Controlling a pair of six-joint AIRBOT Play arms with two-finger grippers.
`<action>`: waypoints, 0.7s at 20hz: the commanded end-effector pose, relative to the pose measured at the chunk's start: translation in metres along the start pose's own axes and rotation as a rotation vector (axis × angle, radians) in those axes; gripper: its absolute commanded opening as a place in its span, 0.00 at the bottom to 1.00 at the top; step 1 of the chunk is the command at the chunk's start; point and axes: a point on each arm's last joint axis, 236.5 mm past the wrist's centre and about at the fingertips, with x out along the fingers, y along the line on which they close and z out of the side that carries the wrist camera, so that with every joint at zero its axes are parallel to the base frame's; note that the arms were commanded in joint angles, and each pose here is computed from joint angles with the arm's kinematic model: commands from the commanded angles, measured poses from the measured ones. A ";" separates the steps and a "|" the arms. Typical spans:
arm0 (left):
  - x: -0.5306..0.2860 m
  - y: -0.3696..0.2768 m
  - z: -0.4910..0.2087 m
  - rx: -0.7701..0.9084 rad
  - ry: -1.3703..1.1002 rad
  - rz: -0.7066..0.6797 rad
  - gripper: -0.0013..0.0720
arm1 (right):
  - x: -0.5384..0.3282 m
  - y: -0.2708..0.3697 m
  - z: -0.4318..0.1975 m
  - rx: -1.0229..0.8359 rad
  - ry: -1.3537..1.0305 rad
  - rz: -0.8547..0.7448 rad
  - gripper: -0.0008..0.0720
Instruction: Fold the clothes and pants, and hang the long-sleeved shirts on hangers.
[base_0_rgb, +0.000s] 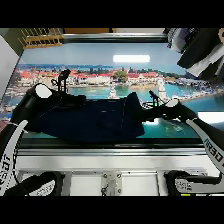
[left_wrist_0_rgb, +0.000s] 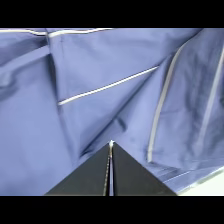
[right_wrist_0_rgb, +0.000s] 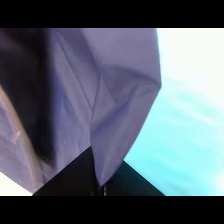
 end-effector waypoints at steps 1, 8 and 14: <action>0.011 -0.021 -0.002 0.056 -0.005 -0.015 0.03 | -0.070 -0.062 -0.007 -0.028 0.084 -0.204 0.02; 0.092 -0.065 -0.035 0.162 0.147 -0.046 0.03 | -0.215 -0.065 0.021 -0.098 0.069 -0.500 0.02; 0.151 -0.102 -0.044 0.258 0.256 -0.076 0.03 | -0.237 0.027 0.027 -0.210 0.048 -0.504 0.02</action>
